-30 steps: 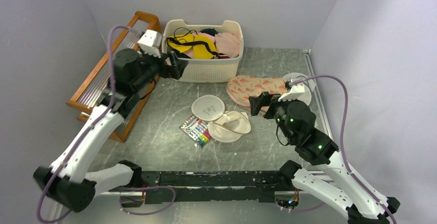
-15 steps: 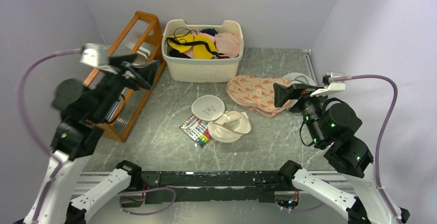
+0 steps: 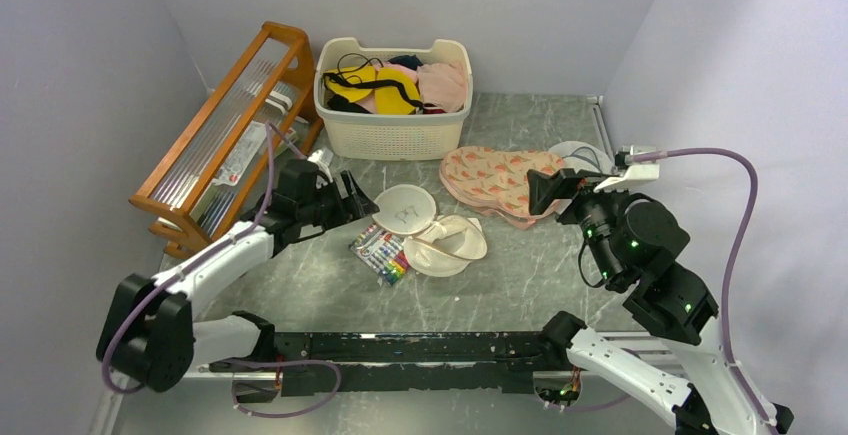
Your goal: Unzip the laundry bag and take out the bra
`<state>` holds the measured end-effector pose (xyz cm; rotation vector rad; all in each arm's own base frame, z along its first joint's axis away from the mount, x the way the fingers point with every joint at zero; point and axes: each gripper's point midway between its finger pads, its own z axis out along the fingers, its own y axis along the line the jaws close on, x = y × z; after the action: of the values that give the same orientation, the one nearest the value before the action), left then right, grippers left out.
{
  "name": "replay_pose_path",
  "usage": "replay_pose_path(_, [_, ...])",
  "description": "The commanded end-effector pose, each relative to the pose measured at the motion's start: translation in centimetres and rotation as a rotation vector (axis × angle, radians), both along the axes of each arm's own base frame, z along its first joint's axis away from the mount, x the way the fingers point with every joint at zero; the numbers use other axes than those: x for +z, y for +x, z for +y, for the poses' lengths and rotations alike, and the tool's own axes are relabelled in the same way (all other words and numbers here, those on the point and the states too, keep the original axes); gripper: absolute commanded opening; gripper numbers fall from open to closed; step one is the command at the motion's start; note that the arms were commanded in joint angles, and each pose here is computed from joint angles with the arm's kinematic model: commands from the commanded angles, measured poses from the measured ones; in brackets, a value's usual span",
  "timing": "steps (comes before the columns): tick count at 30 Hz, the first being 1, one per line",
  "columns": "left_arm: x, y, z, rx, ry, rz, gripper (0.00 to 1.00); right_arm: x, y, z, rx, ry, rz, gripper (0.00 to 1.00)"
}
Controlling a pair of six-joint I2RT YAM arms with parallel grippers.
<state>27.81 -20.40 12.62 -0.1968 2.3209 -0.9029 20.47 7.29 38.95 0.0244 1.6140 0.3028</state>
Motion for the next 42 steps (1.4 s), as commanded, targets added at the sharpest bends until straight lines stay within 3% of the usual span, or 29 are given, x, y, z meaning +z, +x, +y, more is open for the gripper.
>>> replay_pose_path(1, [-0.2,3.0,-1.0,0.096,-0.094,-0.03,0.87,-0.6,-0.1,0.1,0.006,0.007,0.004,1.0])
replay_pose_path(11, [-5.9,5.9,-1.0,0.178,-0.043,0.034,0.79,-2.0,0.1,0.5,0.016,-0.003,0.035,1.0])
replay_pose_path(26, [-8.8,7.4,-3.6,0.06,-0.119,-0.003,0.4,-2.5,0.1,0.4,0.005,-0.01,0.045,1.0])
replay_pose_path(31, [-5.9,8.2,-5.0,-0.023,-0.22,-0.086,0.23,-2.6,0.1,0.4,0.008,-0.017,0.057,1.0])
replay_pose_path(36, [-0.9,7.2,-5.8,-0.099,-0.302,-0.232,0.13,-2.7,-0.1,0.2,0.003,-0.014,0.054,1.0])
replay_pose_path(38, [1.0,6.7,-5.9,-0.124,-0.295,-0.29,0.07,-2.6,0.0,0.2,0.004,-0.012,0.051,1.0])
replay_pose_path(42, [4.4,5.2,-7.5,-0.228,-0.216,-0.416,0.07,-2.8,0.2,0.4,0.005,-0.024,0.05,1.0])
